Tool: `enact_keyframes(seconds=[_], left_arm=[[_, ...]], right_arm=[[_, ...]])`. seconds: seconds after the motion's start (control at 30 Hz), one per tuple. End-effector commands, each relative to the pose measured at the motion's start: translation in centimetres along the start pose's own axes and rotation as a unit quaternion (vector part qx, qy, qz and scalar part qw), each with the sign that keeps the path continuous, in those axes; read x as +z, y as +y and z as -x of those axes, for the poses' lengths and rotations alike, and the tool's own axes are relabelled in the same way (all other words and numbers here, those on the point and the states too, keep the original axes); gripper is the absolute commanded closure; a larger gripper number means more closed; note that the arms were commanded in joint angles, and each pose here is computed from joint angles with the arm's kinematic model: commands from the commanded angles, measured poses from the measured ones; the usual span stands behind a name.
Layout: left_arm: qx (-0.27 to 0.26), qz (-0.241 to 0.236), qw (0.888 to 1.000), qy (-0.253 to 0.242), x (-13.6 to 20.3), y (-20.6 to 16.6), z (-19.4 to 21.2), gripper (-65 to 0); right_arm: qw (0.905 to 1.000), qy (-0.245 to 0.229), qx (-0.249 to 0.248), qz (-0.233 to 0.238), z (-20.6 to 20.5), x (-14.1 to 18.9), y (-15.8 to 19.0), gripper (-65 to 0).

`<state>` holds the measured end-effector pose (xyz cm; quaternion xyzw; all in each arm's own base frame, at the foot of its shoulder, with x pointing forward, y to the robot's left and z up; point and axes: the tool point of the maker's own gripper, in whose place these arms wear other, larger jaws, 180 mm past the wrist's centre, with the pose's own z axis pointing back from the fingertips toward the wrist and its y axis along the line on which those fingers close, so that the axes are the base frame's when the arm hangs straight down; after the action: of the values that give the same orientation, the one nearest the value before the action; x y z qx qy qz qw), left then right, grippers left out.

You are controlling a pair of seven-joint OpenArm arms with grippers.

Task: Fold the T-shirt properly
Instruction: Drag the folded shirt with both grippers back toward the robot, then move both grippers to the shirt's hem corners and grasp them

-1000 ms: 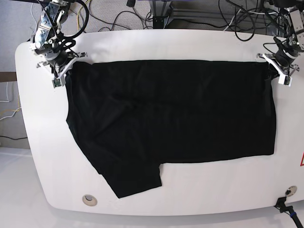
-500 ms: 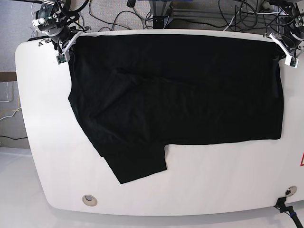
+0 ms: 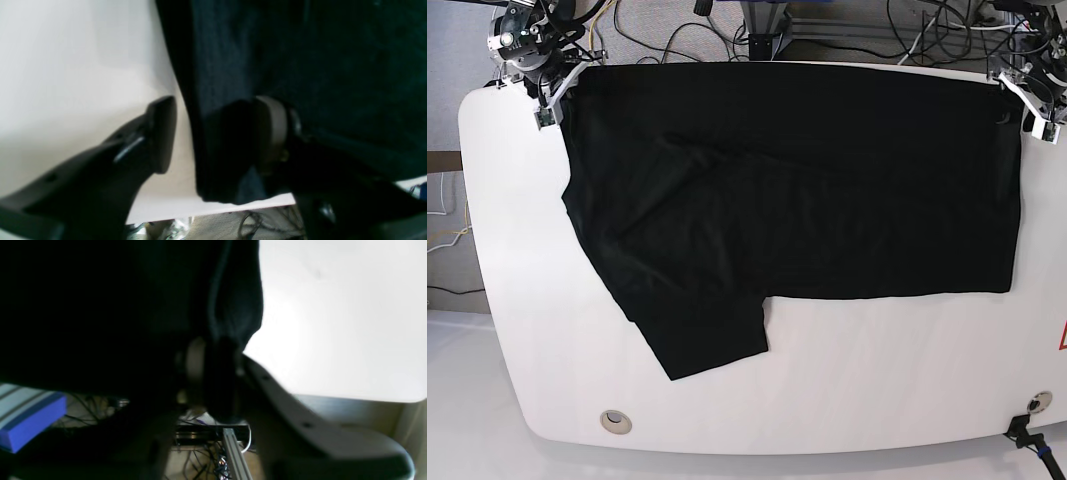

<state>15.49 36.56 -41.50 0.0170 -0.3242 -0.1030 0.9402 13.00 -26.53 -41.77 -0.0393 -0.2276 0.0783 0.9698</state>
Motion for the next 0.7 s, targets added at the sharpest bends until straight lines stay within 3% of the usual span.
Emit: enact_keyframes(seconds=[0.0,0.2,0.37,0.67], left_arm=[[-0.023,-0.006,0.999,0.041,0.5,0.7,1.4,-34.1],[-0.042,-0.013,0.999,0.029,0.9,1.6,-0.2,-34.1],[-0.075,-0.039,0.996,-0.020,2.3,2.6,-4.5,-34.1],[-0.093,-0.065,0.982,-0.150,1.1,3.7,-16.1,-34.1]], right_arm=[[0.9998,-0.008,0.011,0.012,-0.6,0.6,-0.7,-17.5],[0.9989,-0.028,0.011,0.035,-1.9,1.7,-2.1,-20.6],[0.9969,-0.065,0.013,0.042,-4.9,1.7,-2.4,-21.8],[0.9857,-0.159,0.000,0.055,-13.1,1.7,-3.7,-31.7]])
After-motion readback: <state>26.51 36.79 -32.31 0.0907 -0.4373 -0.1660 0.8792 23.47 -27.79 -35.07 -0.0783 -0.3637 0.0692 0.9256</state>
